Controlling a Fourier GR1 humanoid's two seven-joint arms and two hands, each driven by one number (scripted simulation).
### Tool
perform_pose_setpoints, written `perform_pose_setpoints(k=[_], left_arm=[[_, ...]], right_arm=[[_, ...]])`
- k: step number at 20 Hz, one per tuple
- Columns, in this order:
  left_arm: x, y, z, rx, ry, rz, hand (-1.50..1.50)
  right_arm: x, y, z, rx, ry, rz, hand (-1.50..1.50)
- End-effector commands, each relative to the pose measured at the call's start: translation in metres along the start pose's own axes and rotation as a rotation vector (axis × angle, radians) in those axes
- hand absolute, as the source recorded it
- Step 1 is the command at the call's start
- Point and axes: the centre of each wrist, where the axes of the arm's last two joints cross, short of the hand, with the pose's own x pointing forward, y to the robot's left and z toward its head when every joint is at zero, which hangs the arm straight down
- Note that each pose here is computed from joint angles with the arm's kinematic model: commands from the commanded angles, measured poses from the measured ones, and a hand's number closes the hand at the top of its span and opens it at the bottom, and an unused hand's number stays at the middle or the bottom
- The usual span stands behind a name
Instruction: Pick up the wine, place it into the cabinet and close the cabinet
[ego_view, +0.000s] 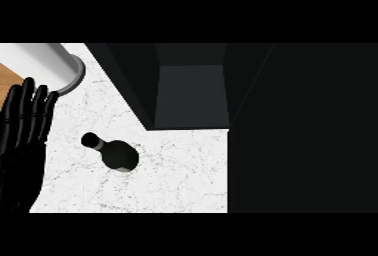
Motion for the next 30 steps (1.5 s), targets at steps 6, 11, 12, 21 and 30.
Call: perform_pose_setpoints(k=[6, 11, 12, 21, 30], left_arm=[[0.006, -0.057, -0.038, -0.627, -0.064, 0.286, -1.5], [0.007, -0.068, -0.024, -0.764, 0.179, 0.456, -1.5], [0.007, -0.067, -0.023, -0.779, 0.194, 0.471, -1.5], [0.078, -0.055, -0.013, -0.766, 0.237, 0.502, -1.5], [0.109, -0.043, 0.012, -0.77, 0.242, 0.508, -1.5]], right_arm=[[0.006, 0.01, 0.013, -0.003, -0.024, -0.04, -1.5], [0.026, 0.024, 0.036, 0.307, 0.063, -0.184, -1.5], [0.043, 0.019, 0.033, 0.313, 0.075, -0.173, -1.5], [0.097, 0.017, 0.08, 0.329, 0.091, -0.182, -1.5], [0.114, 0.023, 0.071, 0.278, 0.094, -0.179, -1.5]])
